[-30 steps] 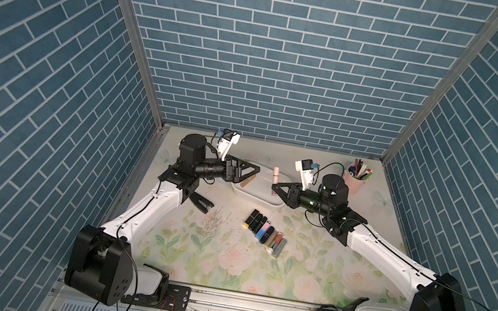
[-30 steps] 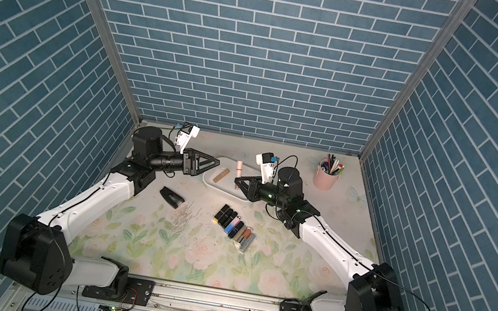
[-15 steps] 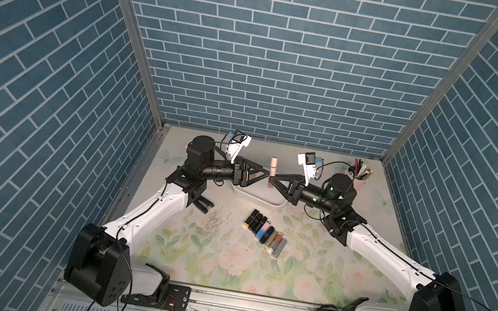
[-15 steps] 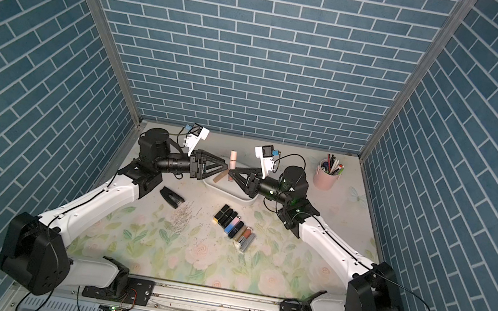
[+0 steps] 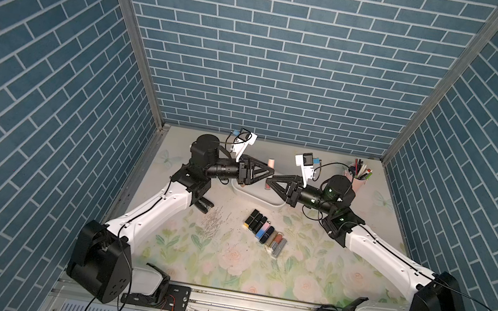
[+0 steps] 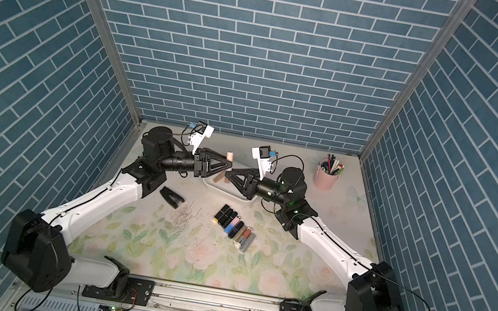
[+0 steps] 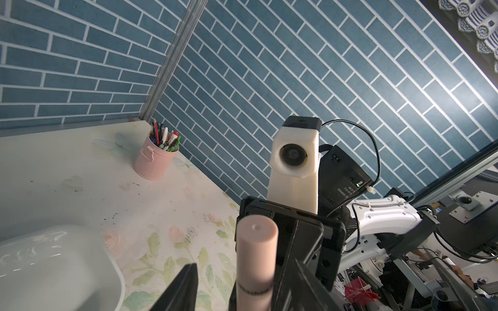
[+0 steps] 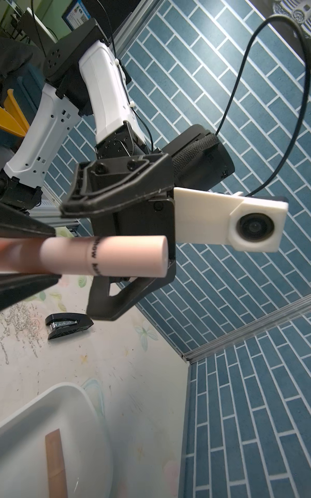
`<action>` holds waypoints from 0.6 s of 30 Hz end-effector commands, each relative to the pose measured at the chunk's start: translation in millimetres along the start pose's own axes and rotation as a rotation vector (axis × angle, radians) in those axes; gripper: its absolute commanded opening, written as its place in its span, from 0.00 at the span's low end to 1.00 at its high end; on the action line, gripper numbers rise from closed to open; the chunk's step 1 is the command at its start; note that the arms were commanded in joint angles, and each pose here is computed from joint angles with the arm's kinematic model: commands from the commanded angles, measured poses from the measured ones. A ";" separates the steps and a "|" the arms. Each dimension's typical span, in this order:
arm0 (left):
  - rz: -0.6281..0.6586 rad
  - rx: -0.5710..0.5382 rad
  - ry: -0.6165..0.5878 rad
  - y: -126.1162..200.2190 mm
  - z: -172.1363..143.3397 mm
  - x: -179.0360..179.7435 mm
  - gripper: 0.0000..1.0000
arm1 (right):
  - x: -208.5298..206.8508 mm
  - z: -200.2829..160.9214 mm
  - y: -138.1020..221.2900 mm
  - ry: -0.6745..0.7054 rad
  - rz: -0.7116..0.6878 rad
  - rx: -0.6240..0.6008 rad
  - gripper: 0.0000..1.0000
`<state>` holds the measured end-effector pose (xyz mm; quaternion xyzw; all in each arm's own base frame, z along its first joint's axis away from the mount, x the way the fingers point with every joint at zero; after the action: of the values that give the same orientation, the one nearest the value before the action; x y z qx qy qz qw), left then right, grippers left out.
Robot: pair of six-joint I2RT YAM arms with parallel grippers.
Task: Put the lipstick into the storage box
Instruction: Pick up the lipstick at the center of the board.
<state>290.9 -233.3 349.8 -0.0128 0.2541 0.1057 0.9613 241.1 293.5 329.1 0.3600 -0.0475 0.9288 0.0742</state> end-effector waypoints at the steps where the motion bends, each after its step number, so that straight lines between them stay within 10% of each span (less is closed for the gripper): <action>1: -0.020 -0.019 -0.043 -2.0 10.5 -7.0 0.57 | 10.0 2.6 1.4 0.017 0.040 -0.013 0.14; 18: -0.044 0.039 -0.033 -6.3 -0.5 -7.0 0.07 | 7.7 3.4 1.2 0.026 0.027 -0.023 0.18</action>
<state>286.8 -237.9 349.6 -0.0031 0.2519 0.0924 0.9633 241.3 293.3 327.5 0.3610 -0.0470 0.9283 0.0760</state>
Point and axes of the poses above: each gripper's point midway between its finger pads, its own y axis back along the fingers, its own x axis along the line the jaws close on, z = x × y, the point moved 5 cm from there along y, back along the fingers, and after that the axes turned 8 degrees about -y, right-handed, at the moved point
